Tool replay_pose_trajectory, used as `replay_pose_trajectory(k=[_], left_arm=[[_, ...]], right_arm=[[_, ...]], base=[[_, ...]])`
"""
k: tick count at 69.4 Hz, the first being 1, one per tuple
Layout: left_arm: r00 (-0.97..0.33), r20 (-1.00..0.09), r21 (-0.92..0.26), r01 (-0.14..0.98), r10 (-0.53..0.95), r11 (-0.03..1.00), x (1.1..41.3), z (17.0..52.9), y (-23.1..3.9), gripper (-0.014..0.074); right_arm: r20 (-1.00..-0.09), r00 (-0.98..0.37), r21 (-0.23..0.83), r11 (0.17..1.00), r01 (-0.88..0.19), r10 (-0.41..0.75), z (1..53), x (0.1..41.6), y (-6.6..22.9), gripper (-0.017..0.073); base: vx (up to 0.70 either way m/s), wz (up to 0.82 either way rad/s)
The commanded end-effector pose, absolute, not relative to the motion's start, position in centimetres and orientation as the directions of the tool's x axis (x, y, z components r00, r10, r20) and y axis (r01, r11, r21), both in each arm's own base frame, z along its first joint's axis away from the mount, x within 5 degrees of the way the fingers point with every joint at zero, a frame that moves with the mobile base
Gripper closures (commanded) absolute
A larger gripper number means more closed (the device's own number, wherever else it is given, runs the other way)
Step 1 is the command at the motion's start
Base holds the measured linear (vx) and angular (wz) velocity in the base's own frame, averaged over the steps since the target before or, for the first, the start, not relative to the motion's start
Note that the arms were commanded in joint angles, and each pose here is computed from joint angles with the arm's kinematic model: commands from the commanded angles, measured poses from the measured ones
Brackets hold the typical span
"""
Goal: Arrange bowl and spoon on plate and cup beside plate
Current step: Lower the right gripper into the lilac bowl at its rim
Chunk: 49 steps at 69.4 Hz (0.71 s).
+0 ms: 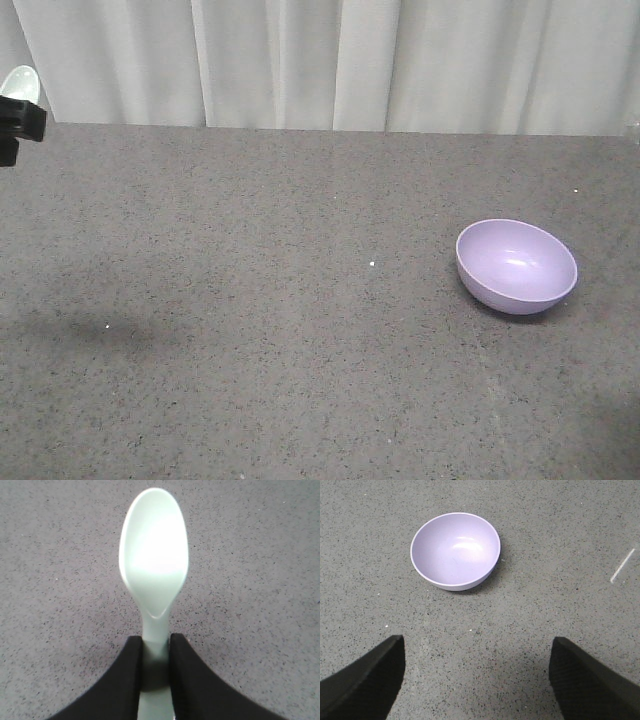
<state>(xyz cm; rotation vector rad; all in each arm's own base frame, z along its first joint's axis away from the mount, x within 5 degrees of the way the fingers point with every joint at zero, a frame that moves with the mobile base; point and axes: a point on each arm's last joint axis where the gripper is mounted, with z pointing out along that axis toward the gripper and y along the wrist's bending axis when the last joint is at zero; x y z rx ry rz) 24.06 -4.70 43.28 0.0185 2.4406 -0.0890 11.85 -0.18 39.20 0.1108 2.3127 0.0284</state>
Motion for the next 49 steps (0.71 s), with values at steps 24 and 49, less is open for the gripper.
replay_pose_trajectory(k=[24,49], left_arm=[[-0.640,-0.768,-0.084,0.059,-0.027,0.995,20.4,46.9,-4.0,0.0601],[-0.640,-0.768,-0.084,0.059,-0.027,0.995,20.4,46.9,-4.0,0.0601]], right_arm=[[-0.786,-0.612,0.062,0.996,0.062,0.087,40.4,12.6,-0.2,-0.0021],[-0.740,-0.670,0.009,0.997,0.071,0.054,37.4,20.5,-0.6,-0.0021]], base=[[0.00,0.00],[0.00,0.00]])
